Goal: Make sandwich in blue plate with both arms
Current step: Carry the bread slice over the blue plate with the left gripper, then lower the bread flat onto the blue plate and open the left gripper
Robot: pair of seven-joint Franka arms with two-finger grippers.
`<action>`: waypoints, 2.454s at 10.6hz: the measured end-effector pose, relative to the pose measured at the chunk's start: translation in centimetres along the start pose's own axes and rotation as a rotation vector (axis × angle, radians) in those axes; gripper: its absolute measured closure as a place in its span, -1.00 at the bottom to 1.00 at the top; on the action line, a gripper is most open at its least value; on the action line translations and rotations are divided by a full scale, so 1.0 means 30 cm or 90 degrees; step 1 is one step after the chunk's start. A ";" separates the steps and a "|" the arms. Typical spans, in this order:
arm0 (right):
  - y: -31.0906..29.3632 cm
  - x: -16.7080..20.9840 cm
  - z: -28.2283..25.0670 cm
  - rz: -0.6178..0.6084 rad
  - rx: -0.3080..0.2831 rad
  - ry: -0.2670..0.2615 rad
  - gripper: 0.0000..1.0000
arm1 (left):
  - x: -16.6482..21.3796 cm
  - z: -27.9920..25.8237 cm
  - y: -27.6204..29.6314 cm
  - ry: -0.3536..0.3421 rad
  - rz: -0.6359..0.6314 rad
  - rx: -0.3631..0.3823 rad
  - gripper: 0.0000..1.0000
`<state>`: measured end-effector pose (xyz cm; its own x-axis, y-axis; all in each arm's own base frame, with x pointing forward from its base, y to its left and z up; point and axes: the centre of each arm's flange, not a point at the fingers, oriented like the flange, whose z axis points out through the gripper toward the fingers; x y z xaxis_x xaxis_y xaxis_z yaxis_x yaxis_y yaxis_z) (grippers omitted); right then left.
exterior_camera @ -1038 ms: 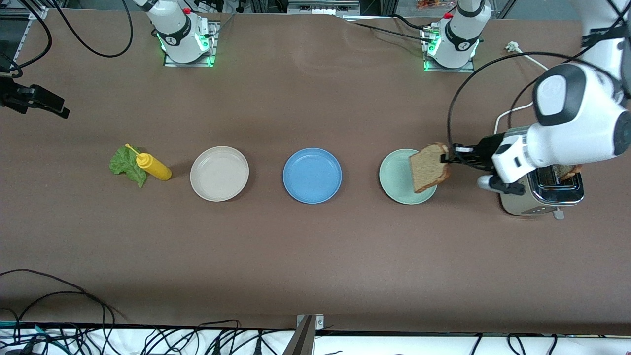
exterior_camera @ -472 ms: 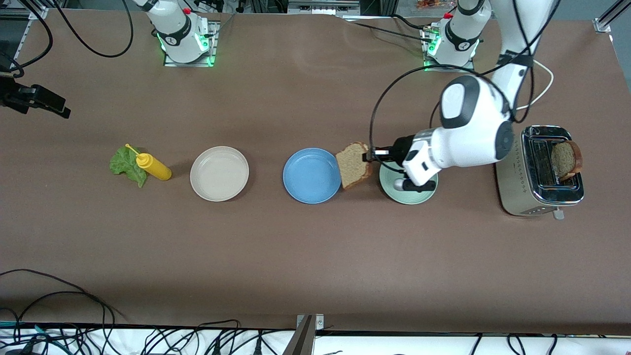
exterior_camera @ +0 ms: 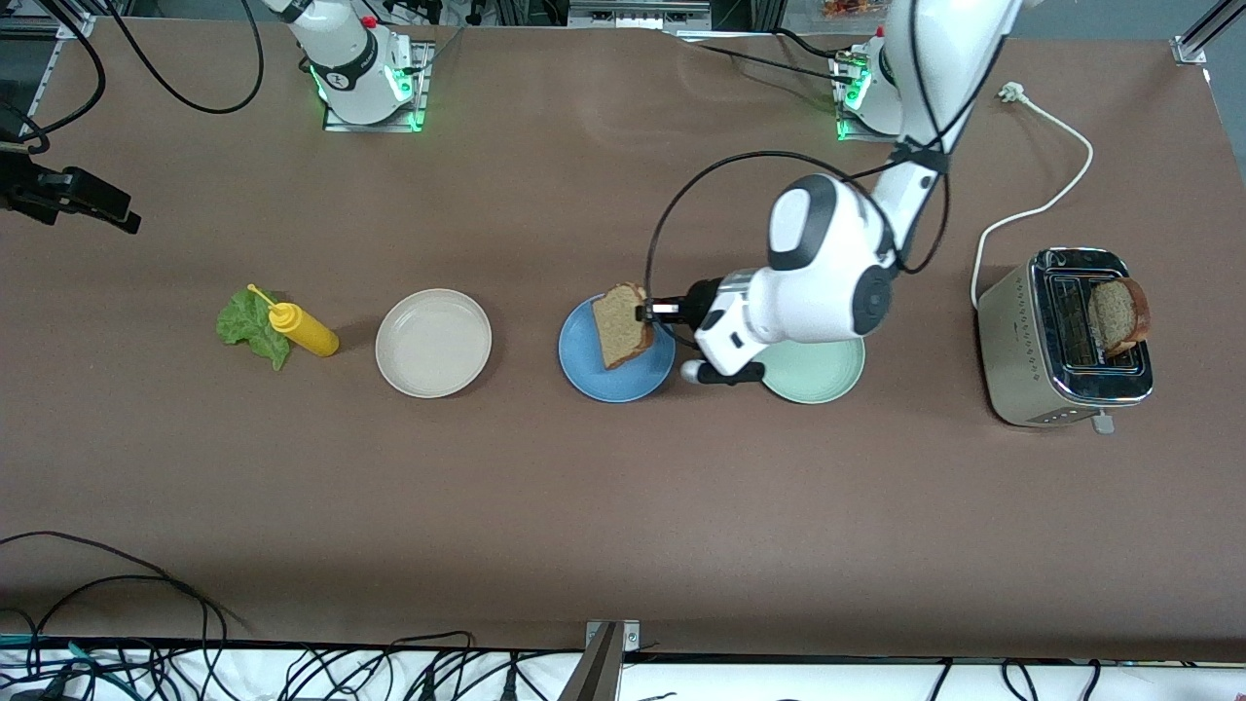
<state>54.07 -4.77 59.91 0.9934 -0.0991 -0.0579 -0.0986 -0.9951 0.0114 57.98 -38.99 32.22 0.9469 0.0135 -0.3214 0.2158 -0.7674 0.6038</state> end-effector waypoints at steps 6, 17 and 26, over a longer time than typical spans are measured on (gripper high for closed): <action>-0.001 0.000 0.001 0.000 0.000 -0.001 -1.00 | 0.001 0.280 0.003 0.023 0.002 0.024 0.83; -0.012 0.005 0.011 -0.004 0.000 -0.004 -1.00 | 0.098 0.216 -0.093 0.051 0.076 0.040 -0.07; -0.016 0.007 0.013 -0.005 -0.001 -0.005 -1.00 | 0.274 0.008 -0.426 0.071 -0.023 0.082 -1.00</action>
<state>54.30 -4.32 59.51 0.9937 -0.0906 -0.0657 -0.0900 -0.9959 0.0118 62.93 -29.21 21.69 0.9610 0.1083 -0.2544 0.2252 -0.8406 0.4927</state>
